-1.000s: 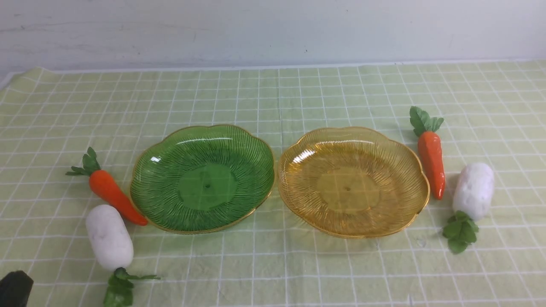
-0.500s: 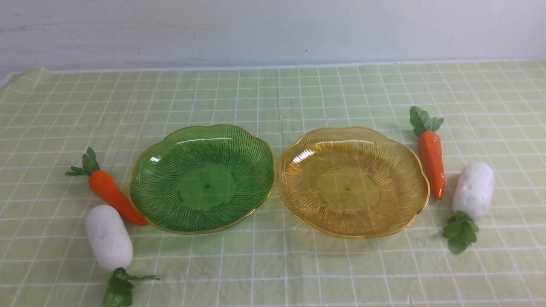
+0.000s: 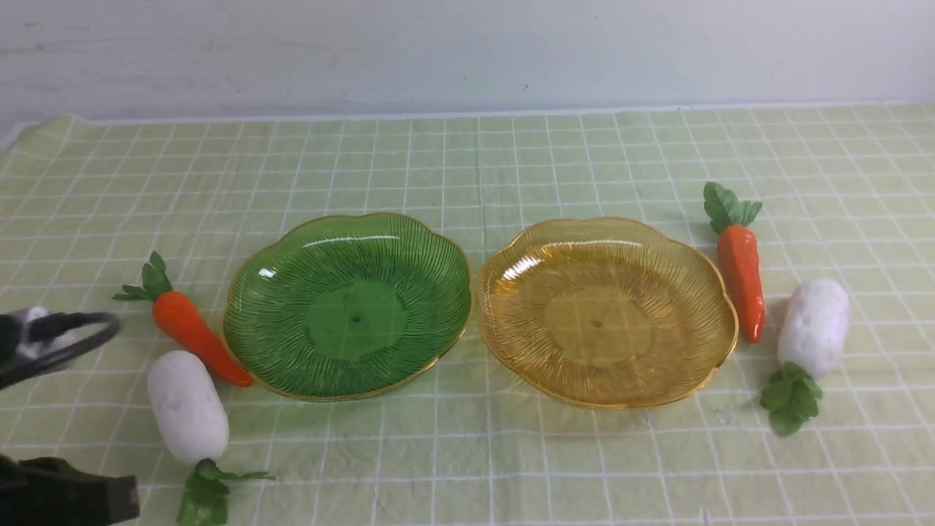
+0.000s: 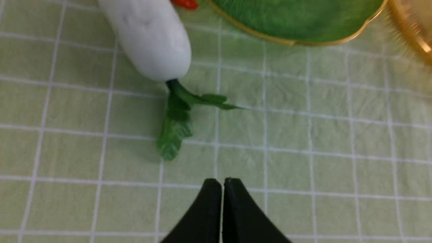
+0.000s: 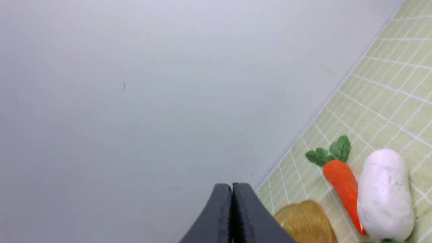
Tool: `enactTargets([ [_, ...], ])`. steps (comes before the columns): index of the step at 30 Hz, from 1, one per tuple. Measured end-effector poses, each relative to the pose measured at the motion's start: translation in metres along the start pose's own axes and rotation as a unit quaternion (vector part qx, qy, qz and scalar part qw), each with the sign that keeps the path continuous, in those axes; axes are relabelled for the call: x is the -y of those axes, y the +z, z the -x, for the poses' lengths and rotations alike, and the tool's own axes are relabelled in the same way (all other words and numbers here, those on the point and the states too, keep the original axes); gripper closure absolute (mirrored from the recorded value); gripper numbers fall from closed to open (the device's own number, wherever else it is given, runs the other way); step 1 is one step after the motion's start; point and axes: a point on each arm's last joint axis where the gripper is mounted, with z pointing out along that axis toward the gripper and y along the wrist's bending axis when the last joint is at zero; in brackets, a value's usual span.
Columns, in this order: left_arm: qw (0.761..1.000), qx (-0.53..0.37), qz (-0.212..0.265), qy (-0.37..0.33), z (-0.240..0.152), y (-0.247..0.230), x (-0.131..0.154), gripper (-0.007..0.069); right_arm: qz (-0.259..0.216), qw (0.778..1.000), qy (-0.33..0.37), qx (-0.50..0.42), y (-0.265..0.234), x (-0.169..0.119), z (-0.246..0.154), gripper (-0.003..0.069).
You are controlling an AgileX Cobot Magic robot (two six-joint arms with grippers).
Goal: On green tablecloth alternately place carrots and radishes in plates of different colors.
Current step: 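Pick up the white radish and place it in the left plate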
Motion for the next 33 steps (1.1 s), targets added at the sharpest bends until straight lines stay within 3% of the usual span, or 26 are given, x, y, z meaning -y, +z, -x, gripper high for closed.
enactTargets([
  [4,0.999,-0.030,0.021,-0.012,0.021,0.020,-0.003,0.0633,0.012,0.988,-0.118,-0.095,0.007,-0.042,0.013,0.0673],
  [7,0.998,-0.041,0.040,-0.041,0.057,0.032,-0.010,0.0632,-0.016,0.951,-0.223,-0.213,0.032,-0.079,0.029,0.0673],
  [10,0.995,-0.055,0.043,-0.065,0.078,0.043,-0.015,0.0632,-0.048,0.906,-0.281,-0.312,0.056,-0.092,0.033,0.0673],
  [11,0.995,-0.054,0.042,-0.068,0.081,0.044,-0.015,0.0632,-0.048,0.903,-0.288,-0.315,0.058,-0.095,0.035,0.0673],
  [12,0.994,-0.070,0.039,-0.074,0.089,0.055,-0.016,0.0632,-0.063,0.877,-0.312,-0.359,0.072,-0.096,0.035,0.0673],
  [16,0.993,-0.097,0.036,-0.062,0.101,0.075,-0.018,0.0608,-0.076,0.853,-0.337,-0.390,0.093,-0.094,0.035,0.0673],
  [22,0.988,-0.134,0.050,-0.048,0.108,0.105,-0.026,0.0403,-0.099,0.838,-0.336,-0.418,0.114,-0.082,0.026,0.0673],
  [25,0.987,-0.138,0.059,-0.051,0.109,0.124,-0.032,0.0184,-0.130,0.821,-0.324,-0.451,0.131,-0.065,0.015,0.0673],
  [30,0.985,-0.151,0.063,-0.063,0.107,0.151,-0.039,-0.0032,-0.210,0.822,-0.282,-0.448,0.164,-0.042,0.024,0.0673],
  [33,0.981,-0.168,0.066,-0.068,0.103,0.164,-0.042,-0.0047,-0.246,0.825,-0.260,-0.437,0.187,-0.029,0.036,0.0673],
])
